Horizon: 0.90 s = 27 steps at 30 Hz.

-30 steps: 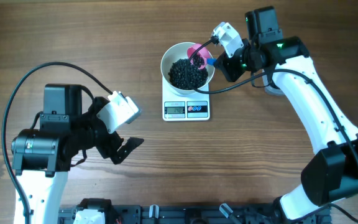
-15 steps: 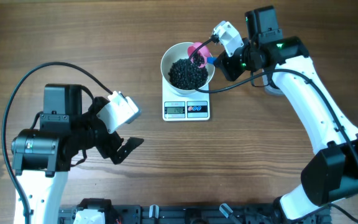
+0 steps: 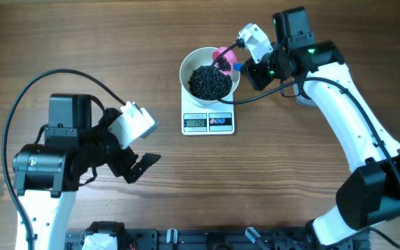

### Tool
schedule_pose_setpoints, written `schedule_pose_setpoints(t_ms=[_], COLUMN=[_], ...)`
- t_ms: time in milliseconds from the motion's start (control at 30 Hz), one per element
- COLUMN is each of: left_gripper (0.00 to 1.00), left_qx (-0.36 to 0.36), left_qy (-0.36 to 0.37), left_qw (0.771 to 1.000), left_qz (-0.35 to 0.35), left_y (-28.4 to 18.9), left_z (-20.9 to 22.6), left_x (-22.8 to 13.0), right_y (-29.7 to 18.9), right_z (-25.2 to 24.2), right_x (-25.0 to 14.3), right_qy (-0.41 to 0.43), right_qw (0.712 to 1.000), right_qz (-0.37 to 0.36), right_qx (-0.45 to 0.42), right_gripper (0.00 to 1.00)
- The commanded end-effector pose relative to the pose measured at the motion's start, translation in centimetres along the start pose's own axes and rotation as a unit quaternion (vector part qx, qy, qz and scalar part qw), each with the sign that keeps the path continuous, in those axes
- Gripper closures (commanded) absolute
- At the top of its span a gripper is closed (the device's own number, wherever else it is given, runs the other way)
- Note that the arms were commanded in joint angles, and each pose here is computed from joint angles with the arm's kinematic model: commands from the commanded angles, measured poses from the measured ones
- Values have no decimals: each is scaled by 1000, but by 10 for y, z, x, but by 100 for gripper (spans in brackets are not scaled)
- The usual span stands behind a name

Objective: Scoop item into bowl and weigh 150g on scale
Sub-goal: 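Keep the pink scoop tilted over the white bowl, right gripper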

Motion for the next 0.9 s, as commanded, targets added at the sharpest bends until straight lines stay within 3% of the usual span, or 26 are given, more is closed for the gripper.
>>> schedule_pose_setpoints(t_ms=[0,867], left_gripper=[0,0], left_qx=[5,5], left_qy=[18,18], left_qw=[1000,1000], left_qz=[-8,-8], left_y=[-4,-4], left_z=[0,0], left_x=[5,5], right_y=[-13,-13], right_z=[2,1], right_x=[10,12], right_qy=[-15,-18], right_qw=[1000,999], right_qz=[-19,-23], right_qx=[-11,-13], right_gripper=[96,96])
Point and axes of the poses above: each gripper's point midway between its finger pads, its own y axis out along the fingers, its own z axis along the line the jaws close on, x = y × z, the point moved 4 cm from there along -y, back along the fingers, and after that the axes turned 3 degrees about -y, right-handed, at the moved point
